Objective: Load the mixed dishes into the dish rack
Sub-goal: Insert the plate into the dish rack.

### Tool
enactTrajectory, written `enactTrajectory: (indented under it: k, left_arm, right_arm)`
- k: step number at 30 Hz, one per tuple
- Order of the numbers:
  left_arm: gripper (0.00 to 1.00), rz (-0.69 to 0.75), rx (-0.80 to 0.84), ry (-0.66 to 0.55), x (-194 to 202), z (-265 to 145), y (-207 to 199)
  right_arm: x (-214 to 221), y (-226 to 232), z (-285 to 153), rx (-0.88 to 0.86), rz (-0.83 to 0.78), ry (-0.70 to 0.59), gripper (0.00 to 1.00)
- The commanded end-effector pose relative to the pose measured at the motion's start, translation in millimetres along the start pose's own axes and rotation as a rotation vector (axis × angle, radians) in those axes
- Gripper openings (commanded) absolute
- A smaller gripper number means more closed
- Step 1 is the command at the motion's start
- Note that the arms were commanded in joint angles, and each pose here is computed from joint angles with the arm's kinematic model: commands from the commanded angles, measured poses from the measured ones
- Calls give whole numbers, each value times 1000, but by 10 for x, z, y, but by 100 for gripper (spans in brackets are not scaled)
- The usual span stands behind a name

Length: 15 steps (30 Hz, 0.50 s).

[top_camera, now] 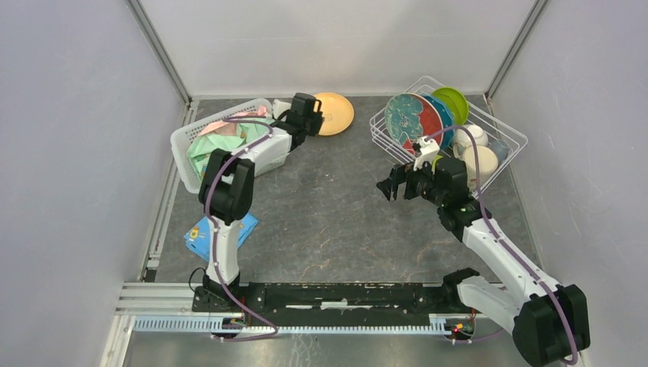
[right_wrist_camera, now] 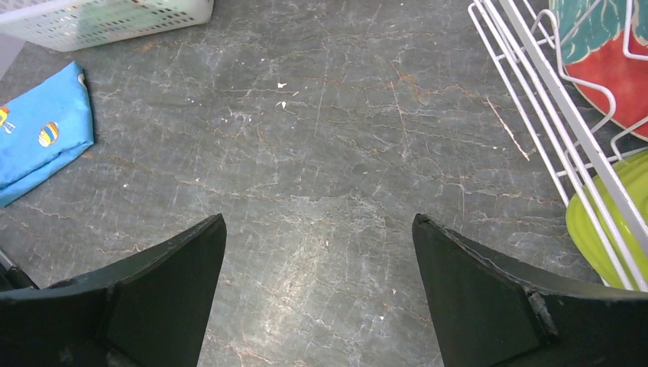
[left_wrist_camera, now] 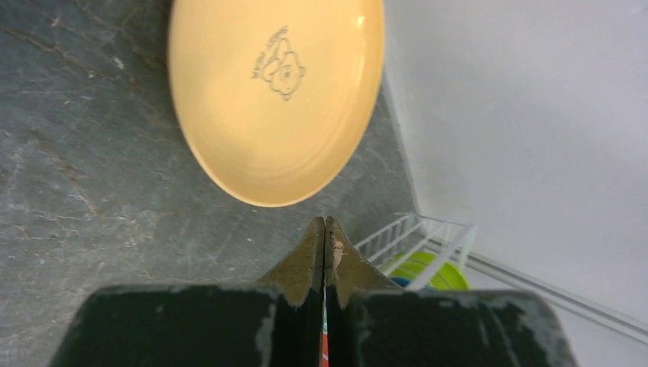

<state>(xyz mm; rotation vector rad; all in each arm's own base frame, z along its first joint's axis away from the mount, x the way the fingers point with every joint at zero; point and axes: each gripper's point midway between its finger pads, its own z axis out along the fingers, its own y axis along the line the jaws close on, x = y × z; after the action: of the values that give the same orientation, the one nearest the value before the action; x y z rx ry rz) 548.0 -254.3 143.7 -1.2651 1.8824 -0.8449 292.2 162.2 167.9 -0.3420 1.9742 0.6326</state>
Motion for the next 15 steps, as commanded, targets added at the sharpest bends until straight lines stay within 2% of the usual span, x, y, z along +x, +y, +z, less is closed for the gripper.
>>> enactTrajectory:
  k: [1, 9, 11, 15]
  left_arm:
    - [2, 15, -7, -92, 147, 112, -7]
    - [2, 54, -79, -115, 285, 338, 389]
    - [2, 54, -77, -116, 303, 385, 395]
    - [2, 41, -27, -96, 385, 378, 150]
  right_arm:
    - [-398, 103, -86, -14, -26, -109, 98]
    - [-514, 133, -142, -11, -37, -141, 98]
    - [-468, 131, -158, -7, -35, -121, 98]
    - [-481, 101, -163, 12, -54, -119, 98]
